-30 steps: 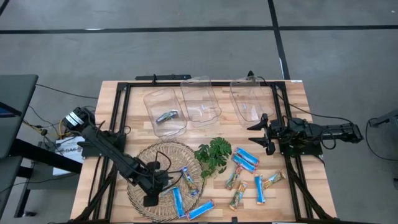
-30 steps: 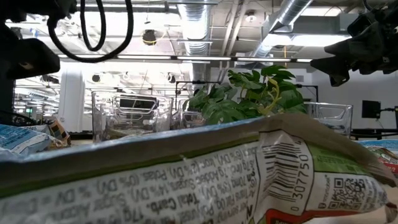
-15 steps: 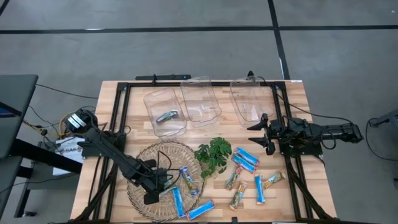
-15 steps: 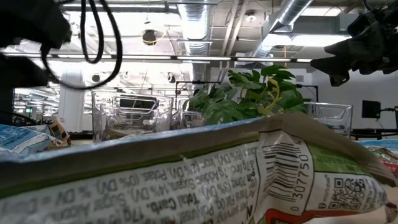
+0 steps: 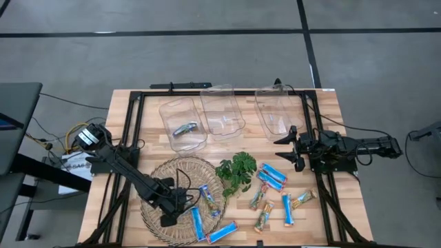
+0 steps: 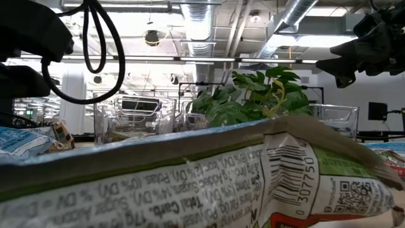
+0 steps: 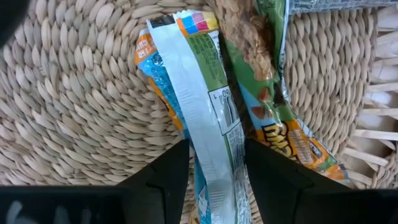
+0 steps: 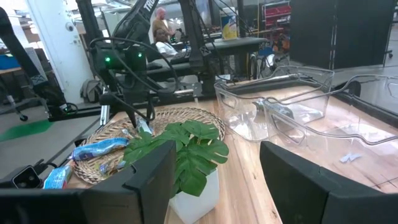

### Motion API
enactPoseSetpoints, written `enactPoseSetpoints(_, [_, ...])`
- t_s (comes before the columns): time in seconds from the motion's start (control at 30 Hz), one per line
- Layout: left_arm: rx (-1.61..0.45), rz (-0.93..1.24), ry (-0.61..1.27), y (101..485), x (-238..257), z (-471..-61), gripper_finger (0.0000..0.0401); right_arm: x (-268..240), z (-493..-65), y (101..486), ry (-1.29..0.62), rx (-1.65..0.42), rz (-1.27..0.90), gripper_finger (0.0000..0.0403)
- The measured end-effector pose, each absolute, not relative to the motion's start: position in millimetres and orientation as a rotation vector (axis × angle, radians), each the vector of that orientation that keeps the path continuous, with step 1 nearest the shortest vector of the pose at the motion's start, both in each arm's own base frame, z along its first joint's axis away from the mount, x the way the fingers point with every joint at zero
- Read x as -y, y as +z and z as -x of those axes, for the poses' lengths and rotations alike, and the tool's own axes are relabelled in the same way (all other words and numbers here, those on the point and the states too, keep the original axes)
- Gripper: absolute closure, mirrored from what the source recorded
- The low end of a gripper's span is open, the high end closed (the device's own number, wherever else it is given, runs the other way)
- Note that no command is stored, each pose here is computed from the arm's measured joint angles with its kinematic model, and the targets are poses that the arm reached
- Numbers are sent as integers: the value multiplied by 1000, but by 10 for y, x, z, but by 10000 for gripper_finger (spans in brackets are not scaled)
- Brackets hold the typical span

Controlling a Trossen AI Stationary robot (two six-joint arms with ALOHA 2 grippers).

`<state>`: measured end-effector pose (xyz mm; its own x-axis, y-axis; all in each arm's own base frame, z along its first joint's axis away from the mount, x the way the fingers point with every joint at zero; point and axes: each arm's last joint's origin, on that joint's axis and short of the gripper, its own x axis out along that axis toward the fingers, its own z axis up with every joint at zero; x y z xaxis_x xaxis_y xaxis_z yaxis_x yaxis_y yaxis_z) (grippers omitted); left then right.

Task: Pick and place Granola Bars by type
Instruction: Put the yellow granola bar into the middle transparent bin

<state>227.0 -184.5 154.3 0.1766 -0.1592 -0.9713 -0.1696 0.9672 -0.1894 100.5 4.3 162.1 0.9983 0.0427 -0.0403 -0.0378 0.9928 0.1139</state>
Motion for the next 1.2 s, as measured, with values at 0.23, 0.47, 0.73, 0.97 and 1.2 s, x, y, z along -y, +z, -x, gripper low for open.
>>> enactPoseSetpoints(0.23, [-1404,275,10,1541,1841,-2266,251,-43,-1006,1620,40,-43,-113,178])
enactPoseSetpoints(0.47, [-1403,260,-1,1542,1833,-2271,296,-43,-1006,1620,40,-43,-113,178])
enactPoseSetpoints(0.73, [-1399,249,-8,1544,1819,-2283,371,-43,-1006,1620,40,-43,-113,178])
enactPoseSetpoints(0.97, [-1295,223,-56,1569,1819,-2389,377,-43,-1006,1621,40,-43,-113,178])
enactPoseSetpoints(1.2, [-1102,207,-148,1652,1808,-2597,371,-43,-1006,1620,40,-43,-113,178])
